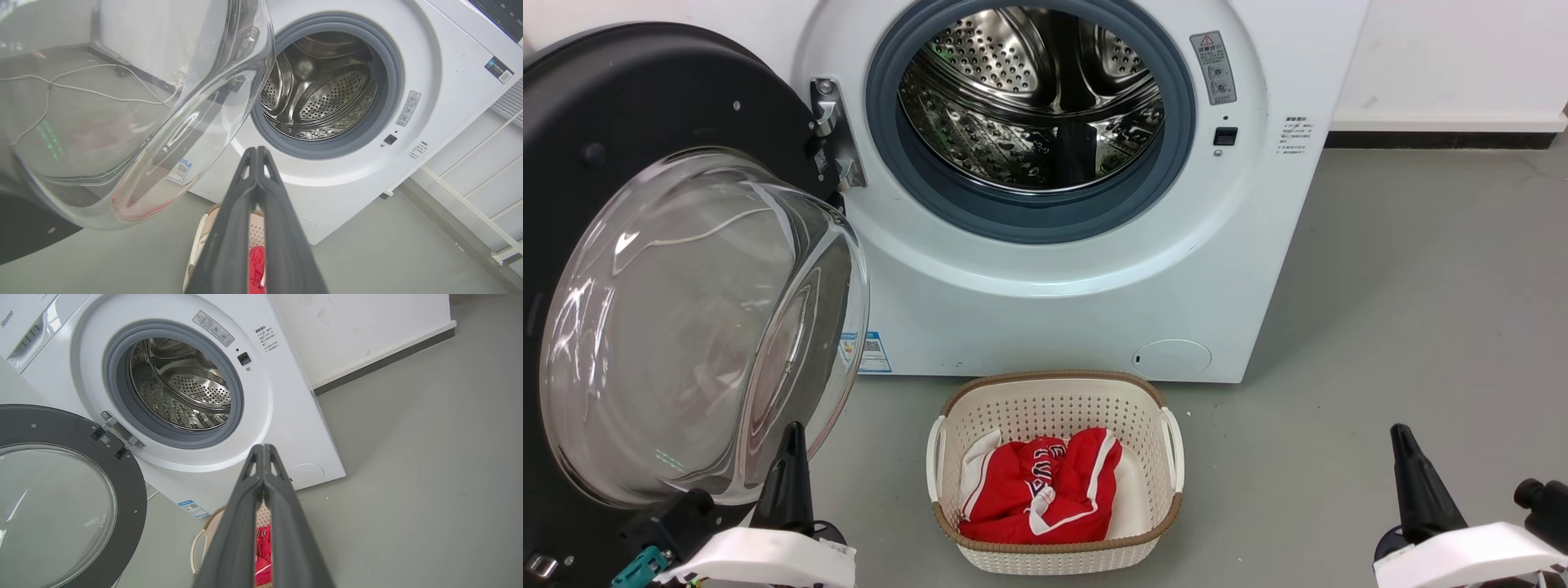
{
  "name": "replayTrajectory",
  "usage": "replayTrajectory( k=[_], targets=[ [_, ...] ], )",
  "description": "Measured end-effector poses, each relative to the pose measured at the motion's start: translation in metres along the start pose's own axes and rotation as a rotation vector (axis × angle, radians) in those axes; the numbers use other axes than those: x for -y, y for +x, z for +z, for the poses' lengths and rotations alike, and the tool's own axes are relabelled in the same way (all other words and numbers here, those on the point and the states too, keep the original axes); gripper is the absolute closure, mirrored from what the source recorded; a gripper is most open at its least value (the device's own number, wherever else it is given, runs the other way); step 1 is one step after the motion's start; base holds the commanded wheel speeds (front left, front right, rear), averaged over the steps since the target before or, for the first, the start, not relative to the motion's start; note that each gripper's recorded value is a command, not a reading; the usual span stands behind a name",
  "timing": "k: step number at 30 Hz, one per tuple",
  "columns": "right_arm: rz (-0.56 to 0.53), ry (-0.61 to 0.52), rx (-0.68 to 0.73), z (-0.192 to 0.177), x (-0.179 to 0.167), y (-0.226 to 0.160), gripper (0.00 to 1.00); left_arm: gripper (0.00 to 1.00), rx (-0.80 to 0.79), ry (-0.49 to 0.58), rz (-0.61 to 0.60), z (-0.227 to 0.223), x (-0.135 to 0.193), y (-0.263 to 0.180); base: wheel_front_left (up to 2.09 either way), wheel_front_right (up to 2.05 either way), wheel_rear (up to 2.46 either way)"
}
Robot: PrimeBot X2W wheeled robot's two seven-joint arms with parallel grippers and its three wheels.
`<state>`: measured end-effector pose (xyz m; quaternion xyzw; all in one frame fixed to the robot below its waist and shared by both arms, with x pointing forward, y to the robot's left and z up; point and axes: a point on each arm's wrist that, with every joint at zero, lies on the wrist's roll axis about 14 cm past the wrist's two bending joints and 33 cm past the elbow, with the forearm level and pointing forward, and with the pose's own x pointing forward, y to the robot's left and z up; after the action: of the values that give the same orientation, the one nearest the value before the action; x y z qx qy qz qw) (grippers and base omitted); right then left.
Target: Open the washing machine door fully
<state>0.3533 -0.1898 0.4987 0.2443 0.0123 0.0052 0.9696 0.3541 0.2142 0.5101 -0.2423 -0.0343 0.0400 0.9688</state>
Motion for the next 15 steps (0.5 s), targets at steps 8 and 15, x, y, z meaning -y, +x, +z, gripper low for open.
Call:
replayTrajectory(
  k=[8, 15],
  targets=[
    [-0.009, 0.126, 0.003, 0.0014, 0.0016, 0.0041, 1.0, 1.0, -0.019, -0.127, 0.014, -0.0029, -0.0015, 0.0032, 0.0, 0.0, 0.0],
    [-0.014, 0.255, 0.001, 0.0021, 0.0024, 0.0088, 1.0, 1.0, -0.036, -0.257, 0.028, -0.0057, -0.0027, 0.0062, 0.0, 0.0, 0.0]
  ],
)
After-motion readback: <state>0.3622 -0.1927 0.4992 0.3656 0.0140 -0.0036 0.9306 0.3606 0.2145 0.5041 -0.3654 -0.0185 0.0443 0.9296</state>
